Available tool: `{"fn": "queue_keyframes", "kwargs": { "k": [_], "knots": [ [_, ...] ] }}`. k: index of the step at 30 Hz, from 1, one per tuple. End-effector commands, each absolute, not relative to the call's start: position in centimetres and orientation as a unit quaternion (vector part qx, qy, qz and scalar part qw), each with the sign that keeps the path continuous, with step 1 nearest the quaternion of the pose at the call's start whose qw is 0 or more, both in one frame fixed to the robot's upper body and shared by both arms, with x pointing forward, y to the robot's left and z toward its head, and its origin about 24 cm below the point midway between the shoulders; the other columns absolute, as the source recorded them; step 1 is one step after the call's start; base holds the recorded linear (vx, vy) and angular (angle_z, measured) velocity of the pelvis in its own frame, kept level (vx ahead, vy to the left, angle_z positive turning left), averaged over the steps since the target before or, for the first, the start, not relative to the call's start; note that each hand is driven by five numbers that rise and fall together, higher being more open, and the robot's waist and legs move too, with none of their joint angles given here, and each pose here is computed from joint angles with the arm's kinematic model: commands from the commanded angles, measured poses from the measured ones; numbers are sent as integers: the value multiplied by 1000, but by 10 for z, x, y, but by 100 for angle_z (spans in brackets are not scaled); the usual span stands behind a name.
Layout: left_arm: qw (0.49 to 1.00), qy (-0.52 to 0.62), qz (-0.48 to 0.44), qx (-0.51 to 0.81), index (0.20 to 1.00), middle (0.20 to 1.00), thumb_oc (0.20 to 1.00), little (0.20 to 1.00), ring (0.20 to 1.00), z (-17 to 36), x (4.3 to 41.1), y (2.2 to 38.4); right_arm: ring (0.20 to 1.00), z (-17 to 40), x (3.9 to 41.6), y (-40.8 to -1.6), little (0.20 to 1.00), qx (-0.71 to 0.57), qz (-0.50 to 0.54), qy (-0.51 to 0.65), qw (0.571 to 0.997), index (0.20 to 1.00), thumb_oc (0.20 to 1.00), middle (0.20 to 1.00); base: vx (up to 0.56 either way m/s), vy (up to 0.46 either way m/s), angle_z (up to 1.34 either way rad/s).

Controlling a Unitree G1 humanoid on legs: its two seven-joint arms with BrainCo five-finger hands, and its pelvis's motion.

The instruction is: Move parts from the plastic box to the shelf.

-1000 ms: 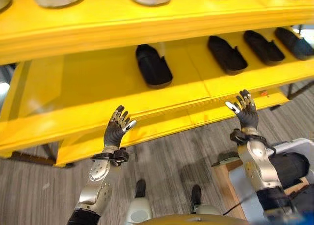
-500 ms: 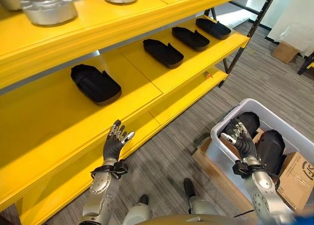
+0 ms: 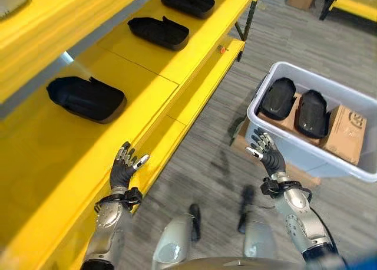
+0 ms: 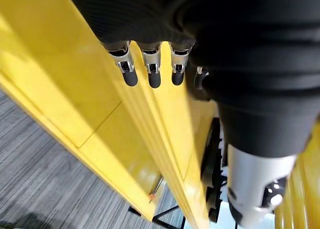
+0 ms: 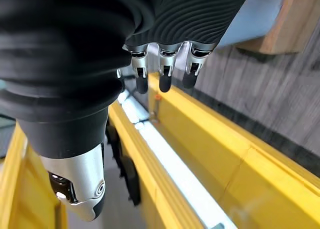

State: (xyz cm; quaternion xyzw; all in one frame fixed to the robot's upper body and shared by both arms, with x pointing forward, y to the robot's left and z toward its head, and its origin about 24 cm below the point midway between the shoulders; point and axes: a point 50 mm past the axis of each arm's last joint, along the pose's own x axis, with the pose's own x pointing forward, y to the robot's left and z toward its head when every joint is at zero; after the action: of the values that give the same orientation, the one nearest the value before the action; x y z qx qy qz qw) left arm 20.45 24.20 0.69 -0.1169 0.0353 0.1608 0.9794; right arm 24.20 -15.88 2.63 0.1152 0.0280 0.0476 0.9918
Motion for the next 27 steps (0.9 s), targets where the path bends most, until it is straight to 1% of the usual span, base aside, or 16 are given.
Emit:
{"fn": "queue_keyframes", "kwargs": {
  "k": [1,10,17,22,24,27],
  "knots": [
    [982,-25,155,-100,1000,1000,1000,1000,1000,33,203,249,1000,46,245,-173,1000,87,38,-24,995,1000,1000,1000,98,-196,5],
    [983,9,139,-123,1000,1000,1000,1000,1000,17,198,233,1000,46,234,-196,1000,86,-10,-29,996,1000,1000,1000,135,-237,-7],
    [984,1,128,-122,1000,1000,1000,1000,1000,20,203,227,1000,41,227,-205,1000,77,-28,-19,996,1000,1000,1000,55,-118,-14],
    [985,-13,125,-121,1000,1000,1000,1000,1000,28,203,227,1000,39,219,-212,1000,65,-38,-17,997,1000,1000,1000,49,-239,-22],
    [984,-18,128,-118,1000,1000,1000,1000,1000,31,201,228,1000,45,221,-212,1000,47,-32,-26,998,1000,1000,1000,35,-103,-45],
    [982,-6,136,-132,1000,1000,1000,1000,1000,24,200,227,1000,49,227,-212,1000,48,-31,-38,998,1000,1000,1000,219,157,-87]
  ]
}}
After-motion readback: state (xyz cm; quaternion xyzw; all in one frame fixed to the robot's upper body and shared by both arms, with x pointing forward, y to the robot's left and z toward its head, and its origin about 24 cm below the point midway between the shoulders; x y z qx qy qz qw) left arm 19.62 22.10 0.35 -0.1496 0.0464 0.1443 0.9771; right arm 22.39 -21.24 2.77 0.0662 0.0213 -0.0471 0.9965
